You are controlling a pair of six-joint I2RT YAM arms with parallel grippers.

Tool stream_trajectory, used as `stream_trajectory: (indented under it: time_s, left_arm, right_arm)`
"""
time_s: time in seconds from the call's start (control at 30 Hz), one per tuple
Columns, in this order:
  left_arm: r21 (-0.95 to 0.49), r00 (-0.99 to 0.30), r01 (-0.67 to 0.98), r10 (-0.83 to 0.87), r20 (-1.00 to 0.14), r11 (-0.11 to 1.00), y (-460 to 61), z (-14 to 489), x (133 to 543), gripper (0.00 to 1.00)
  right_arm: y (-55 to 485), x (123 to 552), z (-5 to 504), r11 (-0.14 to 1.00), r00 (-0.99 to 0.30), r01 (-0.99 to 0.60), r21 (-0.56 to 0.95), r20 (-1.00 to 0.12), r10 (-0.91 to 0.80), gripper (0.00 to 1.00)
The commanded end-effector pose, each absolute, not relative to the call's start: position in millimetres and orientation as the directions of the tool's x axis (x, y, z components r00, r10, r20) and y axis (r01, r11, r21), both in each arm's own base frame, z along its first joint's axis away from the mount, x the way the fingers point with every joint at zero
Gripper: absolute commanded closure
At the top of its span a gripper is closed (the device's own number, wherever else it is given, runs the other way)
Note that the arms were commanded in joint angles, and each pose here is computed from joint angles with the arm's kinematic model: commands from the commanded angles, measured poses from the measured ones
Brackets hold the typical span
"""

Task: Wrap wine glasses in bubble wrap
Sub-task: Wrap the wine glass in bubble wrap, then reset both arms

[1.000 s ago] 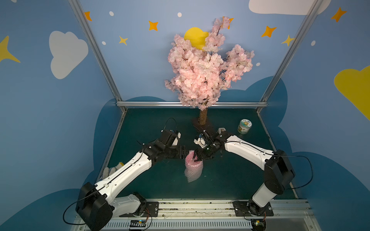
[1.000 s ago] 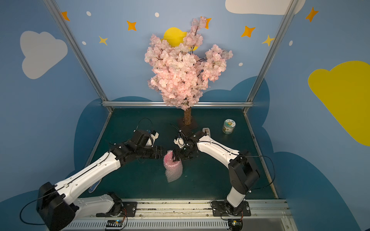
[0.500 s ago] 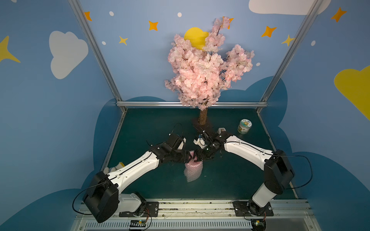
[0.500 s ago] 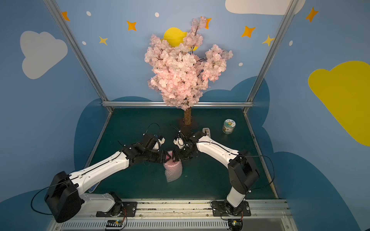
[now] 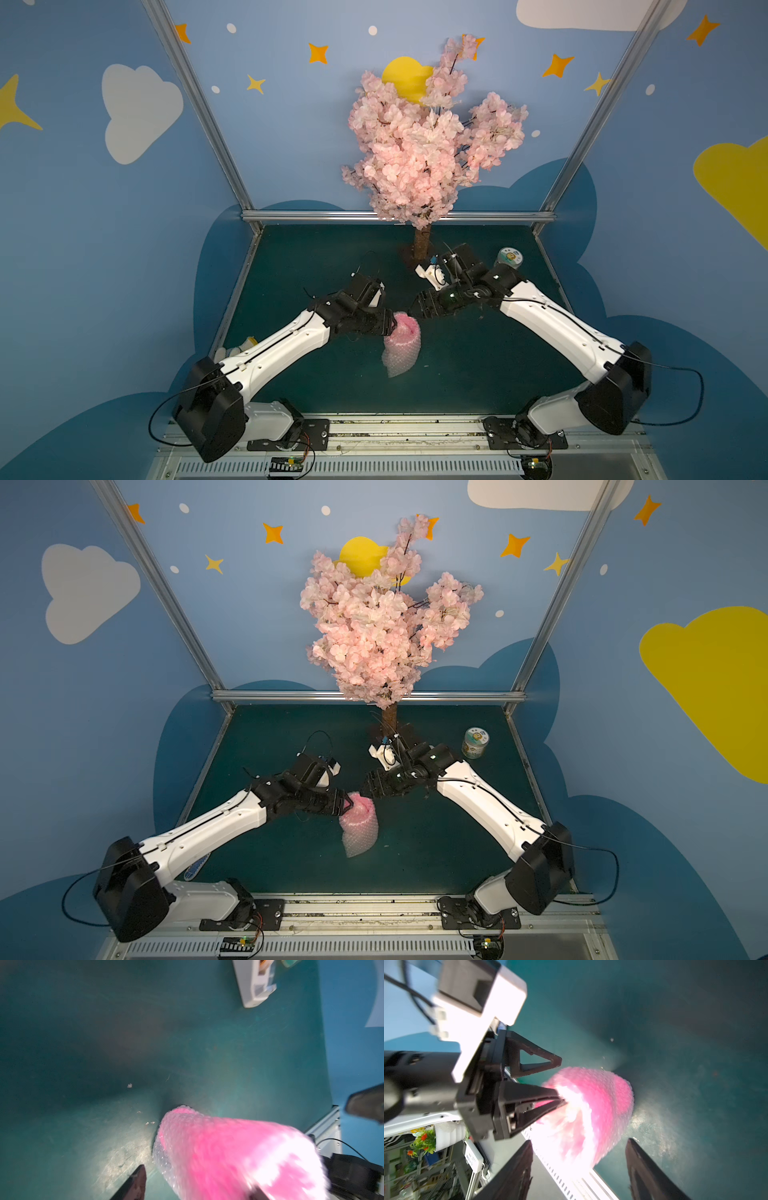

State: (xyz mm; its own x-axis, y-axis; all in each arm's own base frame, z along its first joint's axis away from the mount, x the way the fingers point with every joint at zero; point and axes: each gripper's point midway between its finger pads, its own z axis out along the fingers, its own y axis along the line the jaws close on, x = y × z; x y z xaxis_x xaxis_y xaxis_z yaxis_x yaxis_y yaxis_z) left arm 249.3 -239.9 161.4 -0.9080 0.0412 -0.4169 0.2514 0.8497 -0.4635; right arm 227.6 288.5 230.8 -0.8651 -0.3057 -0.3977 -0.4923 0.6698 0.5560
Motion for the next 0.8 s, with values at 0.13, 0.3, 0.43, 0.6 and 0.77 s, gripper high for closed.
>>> stream_trajectory:
  time_s: [0.13,0.3,0.43,0.6,0.77]
  left_arm:
    - [-0.526,-0.816,0.254,-0.112,-0.567,0.812,-203.0,246.7,281.2,0.23]
    - [-0.297,-0.614,-0.079,-0.281,-0.737,0.952,-97.6,228.9,346.4,0.04]
    - [0.032,-0.46,-0.199,-0.065,-0.886,0.98,-36.7,197.6,370.9,0.0]
    - [0.172,-0.518,-0.255,0.016,-0.855,0.952,17.9,143.7,374.2,0.0]
    - [0.085,-0.44,-0.187,-0.006,-0.898,0.979,21.0,107.2,369.4,0.0]
  right_arm:
    - [218.2,259.0,246.0,0.804,-0.821,-0.425,0.416,-0.551,-0.149,0.21]
    - [140.2,314.7,233.0,0.94,-0.68,-0.232,0.251,-0.732,0.028,0.11]
    - [76.4,344.8,216.2,0.997,-0.432,-0.071,0.02,-0.902,-0.012,0.11]
    - [8.7,346.4,164.6,0.988,-0.386,0.157,-0.012,-0.921,0.05,0.11]
    - [5.2,356.0,133.7,0.994,-0.413,0.1,-0.037,-0.911,0.008,0.11]
